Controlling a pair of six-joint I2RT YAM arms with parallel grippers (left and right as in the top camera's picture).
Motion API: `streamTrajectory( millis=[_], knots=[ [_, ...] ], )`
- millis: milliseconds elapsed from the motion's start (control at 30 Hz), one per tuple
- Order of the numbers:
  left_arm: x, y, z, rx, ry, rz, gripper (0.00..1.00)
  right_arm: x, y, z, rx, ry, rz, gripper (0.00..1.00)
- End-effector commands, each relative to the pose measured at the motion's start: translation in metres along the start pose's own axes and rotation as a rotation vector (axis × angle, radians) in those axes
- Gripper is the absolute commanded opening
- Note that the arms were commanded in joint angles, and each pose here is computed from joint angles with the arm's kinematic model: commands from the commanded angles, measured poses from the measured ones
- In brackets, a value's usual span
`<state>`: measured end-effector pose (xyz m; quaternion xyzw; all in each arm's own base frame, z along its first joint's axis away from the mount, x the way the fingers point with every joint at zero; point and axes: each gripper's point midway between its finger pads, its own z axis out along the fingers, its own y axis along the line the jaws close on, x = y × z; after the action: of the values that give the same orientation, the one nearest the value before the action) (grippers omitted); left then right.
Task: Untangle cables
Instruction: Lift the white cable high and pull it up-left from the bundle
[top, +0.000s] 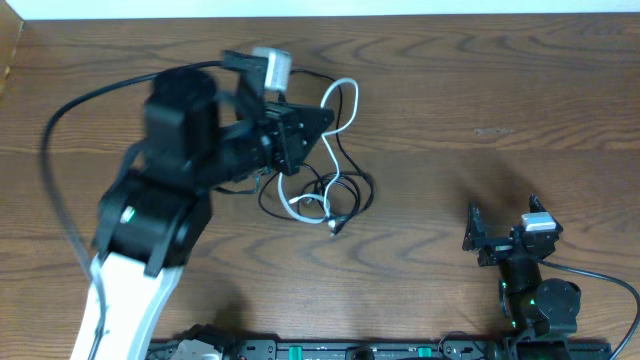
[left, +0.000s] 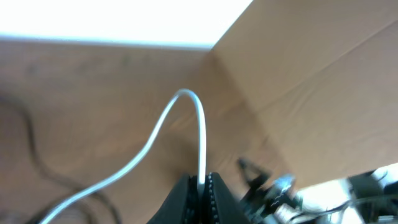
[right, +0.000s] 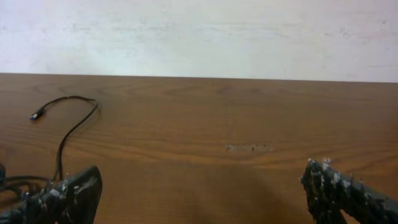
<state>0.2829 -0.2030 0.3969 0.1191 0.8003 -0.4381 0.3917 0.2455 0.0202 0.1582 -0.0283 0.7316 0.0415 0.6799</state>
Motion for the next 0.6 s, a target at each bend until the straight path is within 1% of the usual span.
streamTrajectory(
  millis=[0, 100, 167, 300, 367, 467, 567],
  knots=[
    [-0.025, -0.044, -0.036, 0.097, -0.141, 0.015, 0.08, 0.001, 0.001, 0.000, -0.002, 0.000, 0.010, 0.99],
    [-0.044, -0.072, -0.063, 0.154, -0.264, 0.109, 0.07, 0.001, 0.001, 0.000, -0.002, 0.000, 0.010, 0.99],
    [-0.056, -0.083, -0.079, 0.155, -0.353, 0.153, 0.07, 0.001, 0.001, 0.000, -0.002, 0.000, 0.010, 0.99],
    [-0.078, -0.079, -0.105, 0.058, -0.518, 0.163, 0.08, 0.001, 0.001, 0.000, -0.002, 0.000, 0.010, 0.99],
    [-0.080, -0.077, -0.108, 0.038, -0.536, 0.158, 0.07, 0.001, 0.001, 0.000, -0.002, 0.000, 0.010, 0.99],
    [-0.075, -0.072, -0.103, 0.027, -0.505, 0.134, 0.08, 0.001, 0.001, 0.000, -0.002, 0.000, 0.010, 0.99],
    [-0.071, -0.057, -0.095, -0.019, -0.475, 0.102, 0.07, 0.001, 0.001, 0.000, -0.002, 0.000, 0.010, 0.99]
  ],
)
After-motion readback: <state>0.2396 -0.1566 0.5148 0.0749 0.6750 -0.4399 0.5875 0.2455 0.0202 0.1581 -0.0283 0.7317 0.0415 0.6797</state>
